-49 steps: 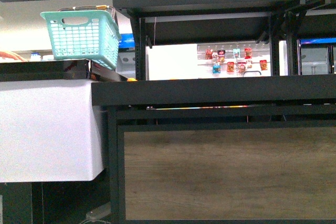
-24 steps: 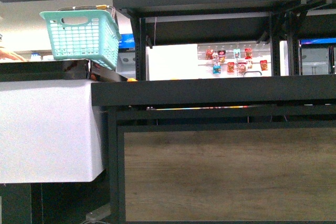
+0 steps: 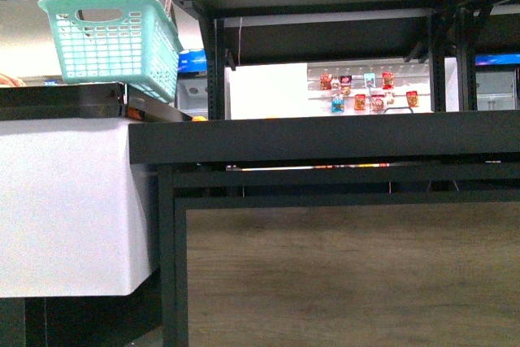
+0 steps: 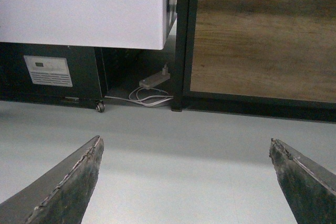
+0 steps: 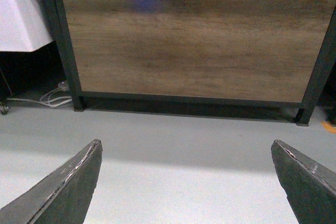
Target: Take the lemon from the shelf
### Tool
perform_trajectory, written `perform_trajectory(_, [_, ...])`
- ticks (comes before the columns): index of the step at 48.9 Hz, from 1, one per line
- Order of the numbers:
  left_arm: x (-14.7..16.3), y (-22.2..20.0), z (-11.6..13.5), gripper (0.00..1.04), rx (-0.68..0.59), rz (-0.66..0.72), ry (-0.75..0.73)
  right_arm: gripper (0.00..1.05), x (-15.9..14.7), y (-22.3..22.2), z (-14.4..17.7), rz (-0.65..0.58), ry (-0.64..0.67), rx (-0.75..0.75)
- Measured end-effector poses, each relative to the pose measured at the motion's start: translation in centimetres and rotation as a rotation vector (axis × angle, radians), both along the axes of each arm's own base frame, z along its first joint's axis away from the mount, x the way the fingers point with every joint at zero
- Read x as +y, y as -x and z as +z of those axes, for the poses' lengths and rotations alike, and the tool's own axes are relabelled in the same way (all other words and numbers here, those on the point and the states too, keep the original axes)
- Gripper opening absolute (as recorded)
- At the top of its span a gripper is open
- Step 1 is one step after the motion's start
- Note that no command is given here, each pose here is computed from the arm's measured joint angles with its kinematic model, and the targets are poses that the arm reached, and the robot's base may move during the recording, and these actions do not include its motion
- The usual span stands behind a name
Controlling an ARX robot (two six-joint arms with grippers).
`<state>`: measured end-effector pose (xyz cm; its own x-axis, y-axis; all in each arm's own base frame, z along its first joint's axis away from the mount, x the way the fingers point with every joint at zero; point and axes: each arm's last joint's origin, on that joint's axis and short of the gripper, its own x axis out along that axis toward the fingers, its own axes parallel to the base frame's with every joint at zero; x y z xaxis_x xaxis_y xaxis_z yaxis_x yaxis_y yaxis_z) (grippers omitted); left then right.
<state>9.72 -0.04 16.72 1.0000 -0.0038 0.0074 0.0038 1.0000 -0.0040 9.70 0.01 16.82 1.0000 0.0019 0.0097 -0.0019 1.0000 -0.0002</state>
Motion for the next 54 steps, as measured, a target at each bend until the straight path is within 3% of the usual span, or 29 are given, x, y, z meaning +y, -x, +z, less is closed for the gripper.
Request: perform_trajectory(54, [0.0, 0.0, 0.0, 0.97, 0.0, 0.0, 0.0, 0.97, 0.0, 0.0, 0.0, 0.0, 0.0, 0.0])
